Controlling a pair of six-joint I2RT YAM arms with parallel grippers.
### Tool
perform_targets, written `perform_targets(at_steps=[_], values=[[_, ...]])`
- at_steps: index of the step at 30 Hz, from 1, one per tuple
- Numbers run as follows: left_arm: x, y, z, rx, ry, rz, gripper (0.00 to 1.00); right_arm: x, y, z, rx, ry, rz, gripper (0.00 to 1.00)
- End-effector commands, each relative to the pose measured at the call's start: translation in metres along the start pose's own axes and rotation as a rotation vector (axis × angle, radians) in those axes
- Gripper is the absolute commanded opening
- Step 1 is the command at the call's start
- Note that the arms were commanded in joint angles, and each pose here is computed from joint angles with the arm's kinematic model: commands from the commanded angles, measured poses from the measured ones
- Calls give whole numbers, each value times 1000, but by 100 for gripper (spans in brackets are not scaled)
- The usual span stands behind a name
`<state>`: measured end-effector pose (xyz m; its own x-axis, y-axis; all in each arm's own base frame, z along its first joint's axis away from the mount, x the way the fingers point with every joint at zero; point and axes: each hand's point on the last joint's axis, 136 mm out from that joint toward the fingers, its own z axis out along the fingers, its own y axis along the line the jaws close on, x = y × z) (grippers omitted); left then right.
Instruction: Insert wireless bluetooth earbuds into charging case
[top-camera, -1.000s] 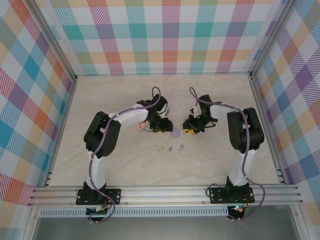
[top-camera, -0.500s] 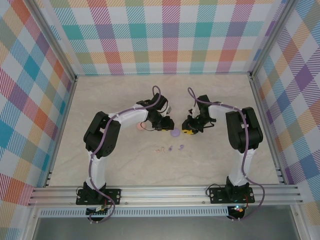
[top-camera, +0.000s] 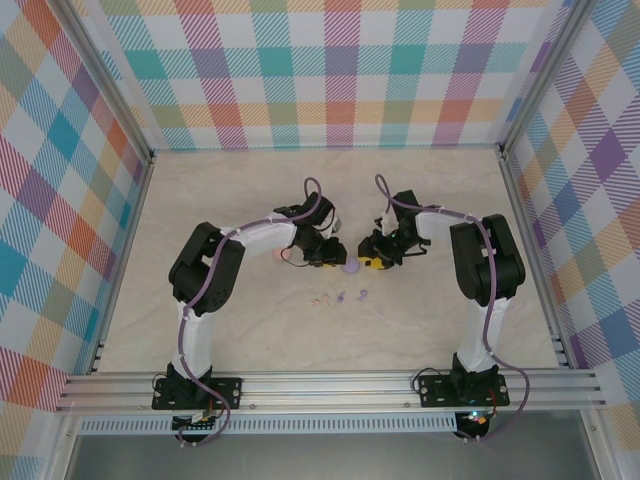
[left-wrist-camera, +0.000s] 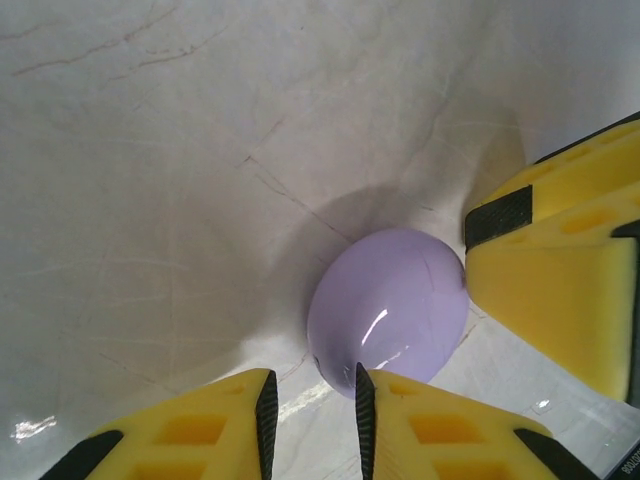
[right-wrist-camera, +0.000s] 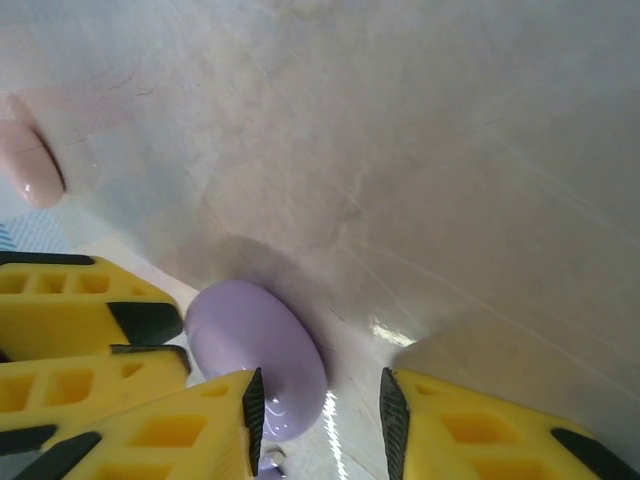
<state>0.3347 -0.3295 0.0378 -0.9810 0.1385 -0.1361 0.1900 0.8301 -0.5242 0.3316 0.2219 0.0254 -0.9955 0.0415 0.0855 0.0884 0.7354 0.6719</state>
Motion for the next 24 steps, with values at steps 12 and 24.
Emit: perform_targets(at_steps=[12, 24], values=[[10, 21, 15, -45, 29, -47, 28, 18, 17, 17, -156, 79, 4, 42], [8, 34, 27, -82, 33, -65, 28, 15, 42, 2, -228, 55, -56, 42]])
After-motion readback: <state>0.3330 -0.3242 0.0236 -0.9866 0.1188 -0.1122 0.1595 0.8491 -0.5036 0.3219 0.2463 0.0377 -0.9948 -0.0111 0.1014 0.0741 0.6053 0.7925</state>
